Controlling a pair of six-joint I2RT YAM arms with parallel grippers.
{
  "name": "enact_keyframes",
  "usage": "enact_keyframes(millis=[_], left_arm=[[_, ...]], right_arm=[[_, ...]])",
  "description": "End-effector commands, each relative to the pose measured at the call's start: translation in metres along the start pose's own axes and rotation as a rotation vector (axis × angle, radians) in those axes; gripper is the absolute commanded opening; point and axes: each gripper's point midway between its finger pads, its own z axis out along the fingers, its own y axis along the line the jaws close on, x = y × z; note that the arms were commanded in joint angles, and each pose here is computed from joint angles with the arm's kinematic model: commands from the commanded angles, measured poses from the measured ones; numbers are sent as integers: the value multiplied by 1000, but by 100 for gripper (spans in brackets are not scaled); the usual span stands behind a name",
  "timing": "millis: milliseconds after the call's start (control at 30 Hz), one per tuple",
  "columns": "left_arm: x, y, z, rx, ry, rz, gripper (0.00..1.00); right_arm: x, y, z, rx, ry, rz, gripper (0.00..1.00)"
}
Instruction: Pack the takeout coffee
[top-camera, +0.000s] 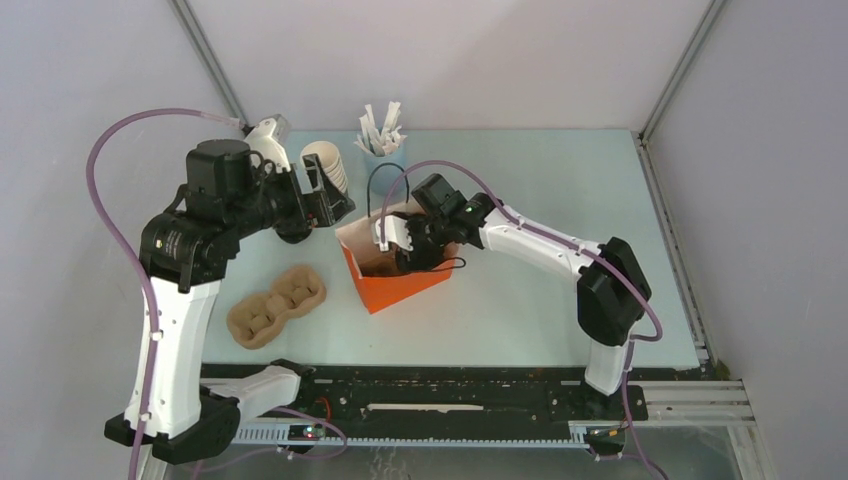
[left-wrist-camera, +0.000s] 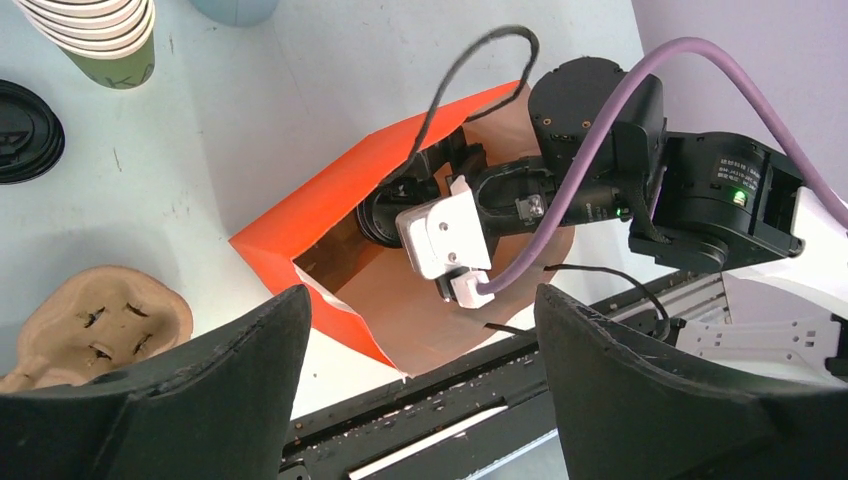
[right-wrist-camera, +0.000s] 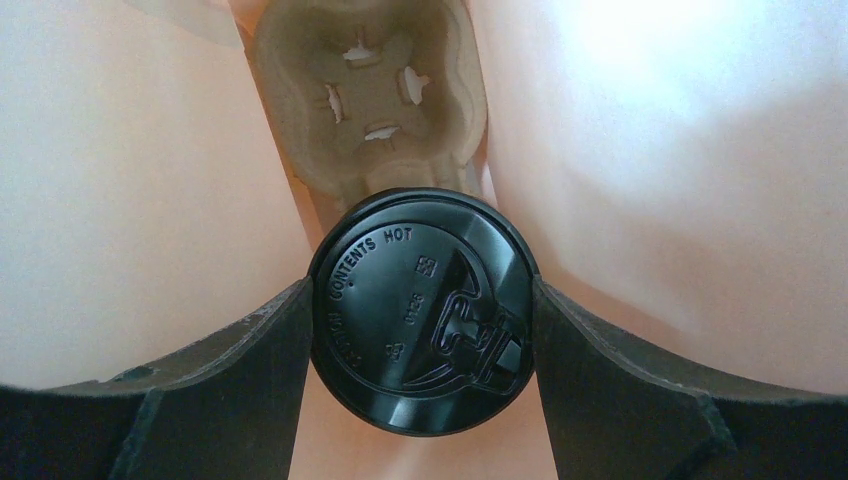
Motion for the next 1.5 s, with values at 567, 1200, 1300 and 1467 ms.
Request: enact_keyframes(millis=[567, 1200, 1300, 1467], left_arm=[[-1, -2, -5, 18, -7, 14, 88], [2, -5, -6, 39, -7, -3, 88], [3, -4, -6, 39, -6, -2, 88], [4, -3, -6, 35, -5, -1, 88]], right_arm=[[64, 7, 9, -38, 249, 212, 78], [40, 8, 17, -95, 151, 391, 71], [57, 14, 18, -108, 181, 431, 70], [88, 24, 15, -117, 233, 498, 69]])
